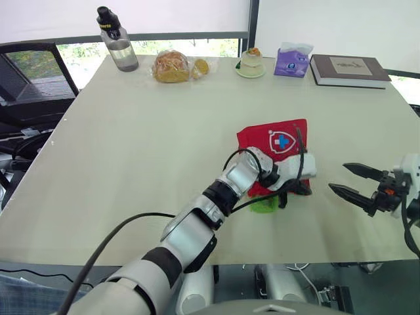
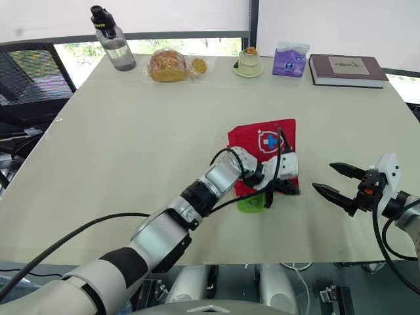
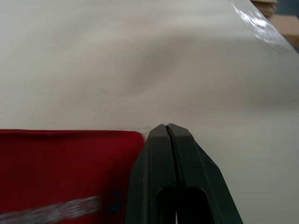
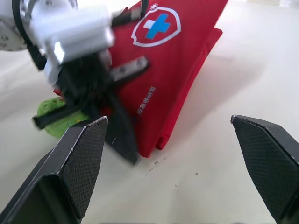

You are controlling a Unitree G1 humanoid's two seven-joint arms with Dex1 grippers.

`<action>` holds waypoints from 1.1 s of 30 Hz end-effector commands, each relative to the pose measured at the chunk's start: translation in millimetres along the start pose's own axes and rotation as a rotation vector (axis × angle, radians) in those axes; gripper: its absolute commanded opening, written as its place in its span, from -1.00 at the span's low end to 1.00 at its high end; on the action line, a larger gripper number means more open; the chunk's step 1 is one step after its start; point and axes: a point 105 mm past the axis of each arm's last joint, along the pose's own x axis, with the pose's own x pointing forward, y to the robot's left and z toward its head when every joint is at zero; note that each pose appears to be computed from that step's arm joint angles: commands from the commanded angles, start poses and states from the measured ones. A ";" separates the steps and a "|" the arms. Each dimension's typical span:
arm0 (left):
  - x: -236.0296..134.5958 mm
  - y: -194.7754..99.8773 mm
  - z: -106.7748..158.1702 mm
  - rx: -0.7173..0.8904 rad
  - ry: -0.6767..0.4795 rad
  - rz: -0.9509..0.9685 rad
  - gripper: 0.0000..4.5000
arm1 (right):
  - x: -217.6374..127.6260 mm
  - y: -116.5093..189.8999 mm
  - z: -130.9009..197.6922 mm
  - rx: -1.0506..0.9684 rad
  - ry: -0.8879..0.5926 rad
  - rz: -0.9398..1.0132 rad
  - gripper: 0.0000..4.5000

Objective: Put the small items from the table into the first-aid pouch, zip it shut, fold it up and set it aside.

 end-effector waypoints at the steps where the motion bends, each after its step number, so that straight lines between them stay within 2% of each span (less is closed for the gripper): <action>1: -0.3 -9.9 -2.7 0.005 0.010 -0.047 -0.99 | -7.3 -4.8 12.4 -0.054 -0.023 -0.020 1.00; 7: -20.9 -3.7 42.0 -0.038 -0.230 -0.042 -0.99 | -7.3 -6.4 12.1 -0.057 -0.024 -0.023 1.00; 10: -44.5 13.6 70.4 -0.085 -0.381 0.008 -0.99 | -6.7 -6.3 12.4 -0.058 -0.023 -0.021 1.00; 13: -59.5 34.3 80.3 -0.121 -0.431 0.100 -0.99 | -6.5 -6.4 13.0 -0.058 -0.022 -0.020 1.00; 15: -68.0 61.7 66.4 -0.134 -0.358 0.268 -0.99 | -5.9 -6.2 14.3 -0.057 -0.023 -0.019 1.00; 19: -80.3 92.8 42.0 -0.177 -0.272 0.481 -0.99 | -5.2 -4.8 15.0 -0.055 -0.025 -0.017 1.00; 21: -88.1 106.7 20.9 -0.254 -0.231 0.603 -0.99 | -5.4 -4.1 14.7 -0.055 -0.024 -0.015 1.00; 24: -97.0 115.8 -26.1 -0.384 -0.130 0.759 -0.99 | -5.0 -4.7 14.9 -0.055 -0.023 -0.013 1.00; 26: -109.5 120.6 -45.6 -0.465 -0.116 0.855 -0.99 | -4.5 -4.6 15.1 -0.055 -0.022 -0.012 1.00; 28: -120.6 125.3 -48.7 -0.531 -0.159 0.909 -0.99 | -4.4 -4.2 15.1 -0.052 -0.023 -0.011 1.00; 33: -144.2 133.9 -48.2 -0.528 -0.185 0.994 -0.99 | -1.5 -4.0 12.1 -0.047 -0.013 -0.002 1.00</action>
